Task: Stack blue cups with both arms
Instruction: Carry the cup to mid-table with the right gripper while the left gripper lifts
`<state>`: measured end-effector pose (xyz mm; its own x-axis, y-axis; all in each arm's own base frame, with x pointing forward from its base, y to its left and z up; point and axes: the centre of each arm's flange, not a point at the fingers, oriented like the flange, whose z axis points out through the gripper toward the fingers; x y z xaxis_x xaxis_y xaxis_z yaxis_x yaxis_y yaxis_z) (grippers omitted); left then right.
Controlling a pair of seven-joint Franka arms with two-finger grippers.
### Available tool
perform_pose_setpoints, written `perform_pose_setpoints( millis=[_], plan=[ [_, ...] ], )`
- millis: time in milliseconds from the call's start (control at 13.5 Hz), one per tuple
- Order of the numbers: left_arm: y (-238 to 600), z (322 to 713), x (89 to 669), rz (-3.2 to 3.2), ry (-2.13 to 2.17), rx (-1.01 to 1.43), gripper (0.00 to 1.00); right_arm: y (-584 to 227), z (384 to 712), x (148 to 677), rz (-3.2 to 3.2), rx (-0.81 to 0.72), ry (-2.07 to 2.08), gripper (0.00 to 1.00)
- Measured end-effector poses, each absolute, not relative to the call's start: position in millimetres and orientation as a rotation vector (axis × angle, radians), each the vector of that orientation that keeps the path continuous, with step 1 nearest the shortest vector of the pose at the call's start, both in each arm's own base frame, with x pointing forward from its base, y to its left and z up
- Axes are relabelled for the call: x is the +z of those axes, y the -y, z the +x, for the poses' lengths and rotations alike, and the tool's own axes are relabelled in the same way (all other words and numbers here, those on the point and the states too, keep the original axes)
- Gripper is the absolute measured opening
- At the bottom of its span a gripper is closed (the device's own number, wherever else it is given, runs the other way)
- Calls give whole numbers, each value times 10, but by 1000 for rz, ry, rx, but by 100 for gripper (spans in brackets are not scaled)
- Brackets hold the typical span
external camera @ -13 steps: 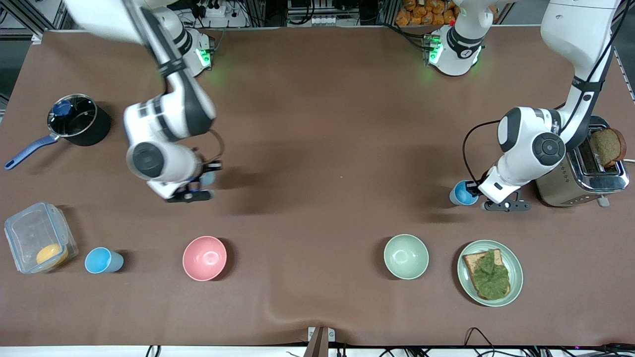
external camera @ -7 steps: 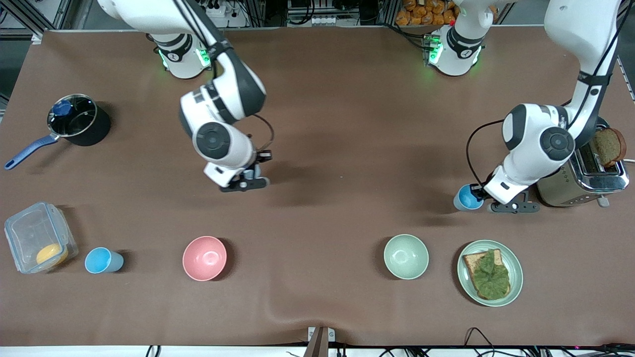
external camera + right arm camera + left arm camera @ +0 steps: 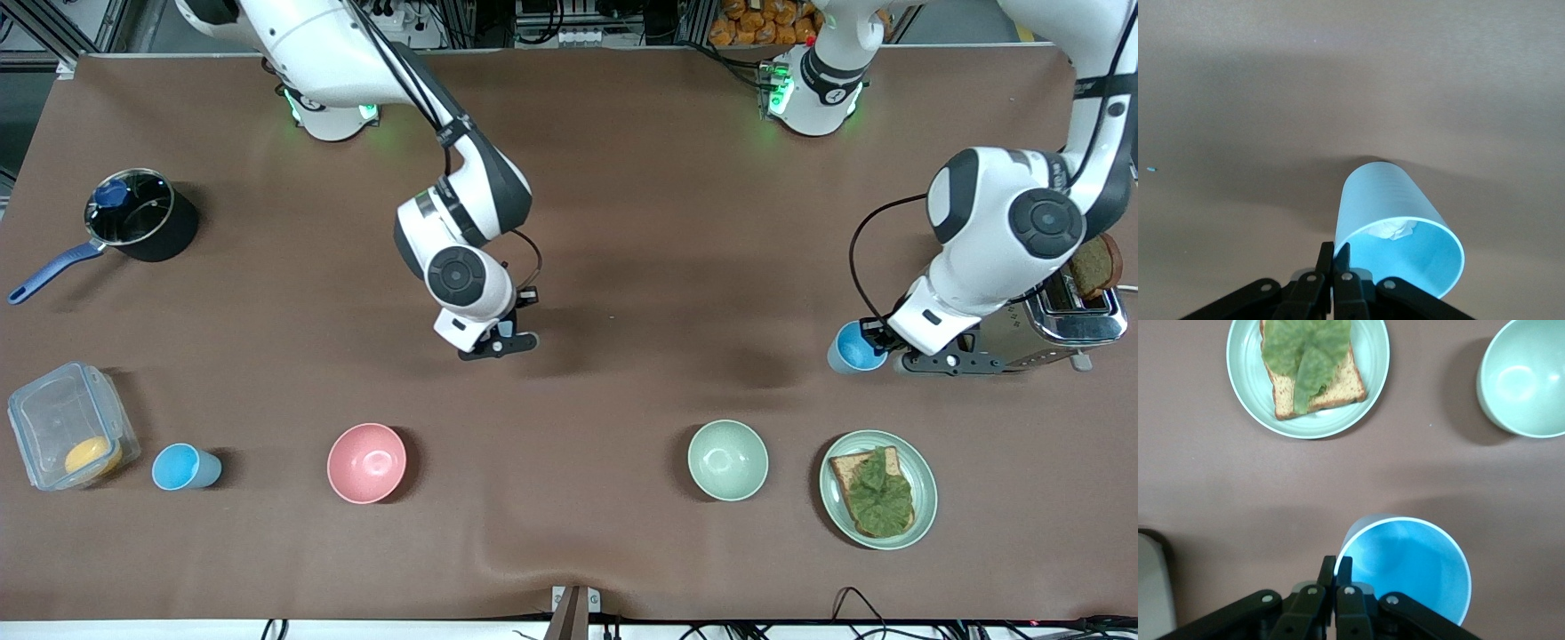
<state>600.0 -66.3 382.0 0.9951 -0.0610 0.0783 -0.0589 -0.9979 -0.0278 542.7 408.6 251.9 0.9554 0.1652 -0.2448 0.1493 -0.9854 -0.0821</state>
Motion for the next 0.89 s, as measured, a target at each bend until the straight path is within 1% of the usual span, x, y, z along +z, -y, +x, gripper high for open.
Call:
perform_pose_setpoints(
  millis=[149, 223, 446, 743, 891],
  plan=[
    [723, 6019, 3883, -3114, -108, -130, 3, -4119, 5424, 2518, -3043, 385, 252, 3],
    [763, 6015, 3889, -3115, -118, -129, 3, -4122, 5429, 2527, -3043, 382, 252, 7],
    [920, 5978, 3891, -3120, -119, -104, 3, -4144, 5436, 2541, -3040, 364, 254, 37],
    [1109, 5959, 3966, -3127, -115, -102, 3, -4241, 5434, 2603, -3030, 319, 271, 80],
    [1230, 5936, 4023, -3131, -85, -89, 3, -4244, 5515, 2723, -3025, 289, 266, 98]
  ],
)
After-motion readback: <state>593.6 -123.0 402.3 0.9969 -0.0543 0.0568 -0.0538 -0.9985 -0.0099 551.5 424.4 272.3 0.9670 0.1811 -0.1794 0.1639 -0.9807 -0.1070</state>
